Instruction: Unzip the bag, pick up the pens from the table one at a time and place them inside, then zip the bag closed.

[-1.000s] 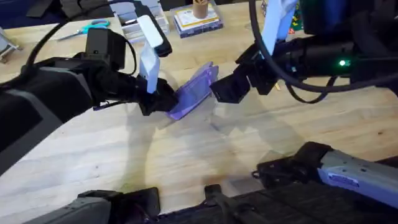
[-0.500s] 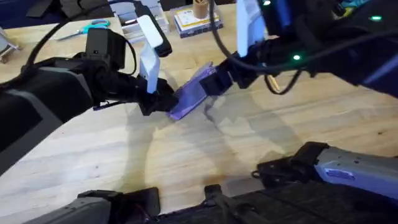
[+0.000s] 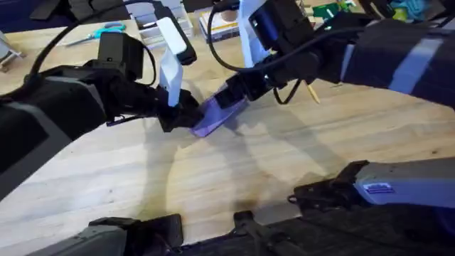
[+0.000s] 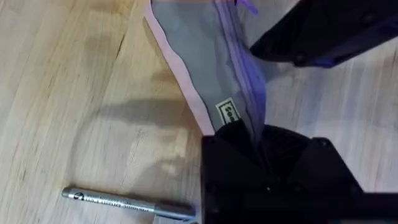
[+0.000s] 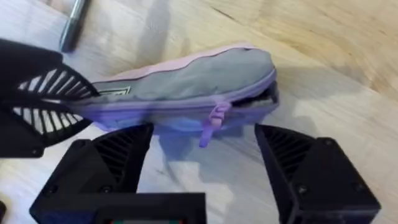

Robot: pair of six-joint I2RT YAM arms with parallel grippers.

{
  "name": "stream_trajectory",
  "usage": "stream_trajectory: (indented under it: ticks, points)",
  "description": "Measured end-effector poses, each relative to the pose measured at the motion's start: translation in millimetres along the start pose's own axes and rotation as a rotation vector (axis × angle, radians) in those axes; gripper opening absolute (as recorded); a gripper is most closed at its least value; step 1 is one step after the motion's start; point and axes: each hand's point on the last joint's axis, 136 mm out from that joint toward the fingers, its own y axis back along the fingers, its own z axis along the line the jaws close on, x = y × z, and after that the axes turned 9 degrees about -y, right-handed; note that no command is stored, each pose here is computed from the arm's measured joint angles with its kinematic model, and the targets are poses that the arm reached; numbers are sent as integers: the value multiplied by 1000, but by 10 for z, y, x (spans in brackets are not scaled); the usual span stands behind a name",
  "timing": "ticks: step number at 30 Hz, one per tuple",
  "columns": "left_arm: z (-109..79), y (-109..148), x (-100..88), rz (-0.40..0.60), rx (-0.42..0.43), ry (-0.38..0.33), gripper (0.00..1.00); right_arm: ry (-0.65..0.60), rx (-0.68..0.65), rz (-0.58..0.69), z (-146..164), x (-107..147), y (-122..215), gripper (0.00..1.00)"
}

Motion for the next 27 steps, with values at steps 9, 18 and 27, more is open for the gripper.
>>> stream_trajectory:
  ticks: [9,18,27]
  points:
    - [0,1,-1,0,0,0,42,-4,-1,-6,-2,-34,-82,567]
    - [0,1,-1,0,0,0,42,-8,3,11,-17,-12,-169,176]
    - [1,1,-1,0,0,0,42,-12,3,11,-18,-11,-169,34]
